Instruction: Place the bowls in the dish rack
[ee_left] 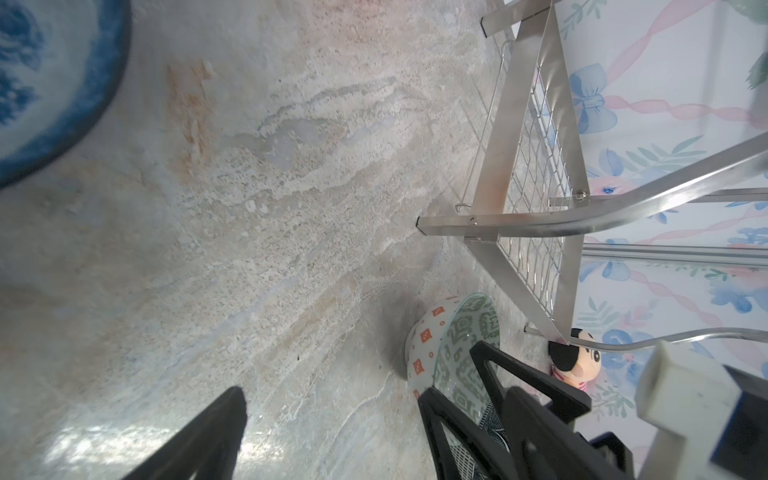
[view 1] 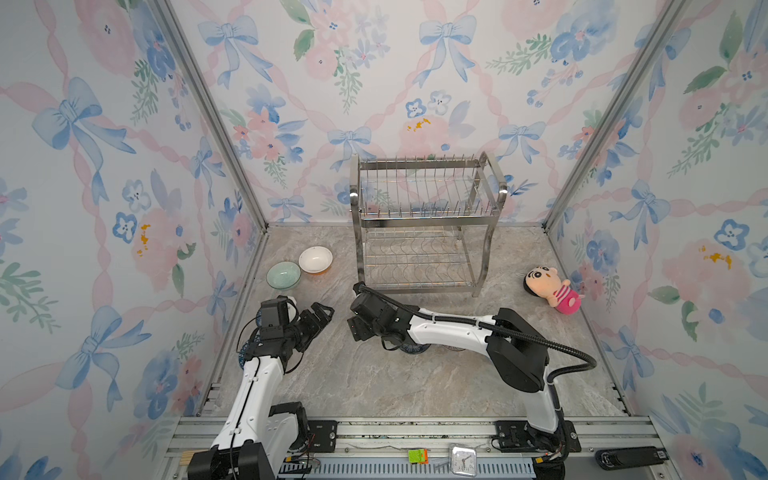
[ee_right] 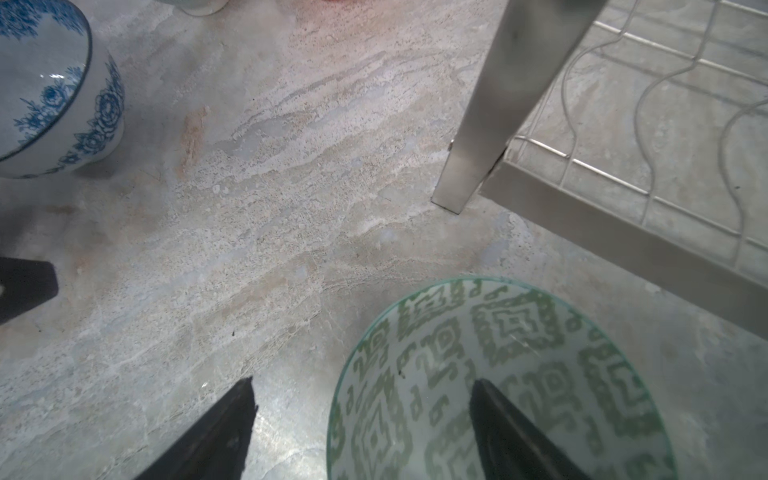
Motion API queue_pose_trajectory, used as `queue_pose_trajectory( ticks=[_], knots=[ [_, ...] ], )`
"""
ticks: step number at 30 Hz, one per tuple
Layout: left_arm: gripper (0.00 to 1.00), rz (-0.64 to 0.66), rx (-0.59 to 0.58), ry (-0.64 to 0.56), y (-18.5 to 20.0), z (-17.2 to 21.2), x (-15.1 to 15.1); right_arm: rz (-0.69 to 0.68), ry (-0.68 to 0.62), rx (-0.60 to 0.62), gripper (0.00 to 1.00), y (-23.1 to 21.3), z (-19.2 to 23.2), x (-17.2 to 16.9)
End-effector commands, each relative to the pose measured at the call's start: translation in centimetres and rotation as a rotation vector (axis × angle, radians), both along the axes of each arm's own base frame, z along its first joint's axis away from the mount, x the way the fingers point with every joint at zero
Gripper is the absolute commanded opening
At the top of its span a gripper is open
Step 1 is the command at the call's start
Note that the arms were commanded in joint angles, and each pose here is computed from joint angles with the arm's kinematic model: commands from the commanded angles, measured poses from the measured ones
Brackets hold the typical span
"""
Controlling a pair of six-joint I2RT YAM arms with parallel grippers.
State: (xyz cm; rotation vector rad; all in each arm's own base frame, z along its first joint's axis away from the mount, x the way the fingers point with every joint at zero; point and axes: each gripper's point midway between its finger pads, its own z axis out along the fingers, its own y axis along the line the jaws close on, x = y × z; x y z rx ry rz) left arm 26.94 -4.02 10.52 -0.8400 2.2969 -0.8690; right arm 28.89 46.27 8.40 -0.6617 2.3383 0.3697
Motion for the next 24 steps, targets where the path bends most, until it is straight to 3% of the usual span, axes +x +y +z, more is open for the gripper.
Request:
queue_pose_trajectory(
  ticks=[1,16,24],
  knots=[
    [0.98,-0.043,-0.098,0.007,-1.1,-0.4,-0.4,0.008,0.032,-0.019,0.77,0.8,-0.9,-0.6],
    [0.98,-0.07,-0.143,0.024,-1.7,-1.1,-0.5,-0.007,0.027,-0.103,0.49,0.7,-3.2,0.1],
    [0.98,-0.069,-0.145,0.042,-1.7,-1.7,-0.6,0.014,0.011,-0.099,0.27,1.0,-2.8,0.2]
  ],
)
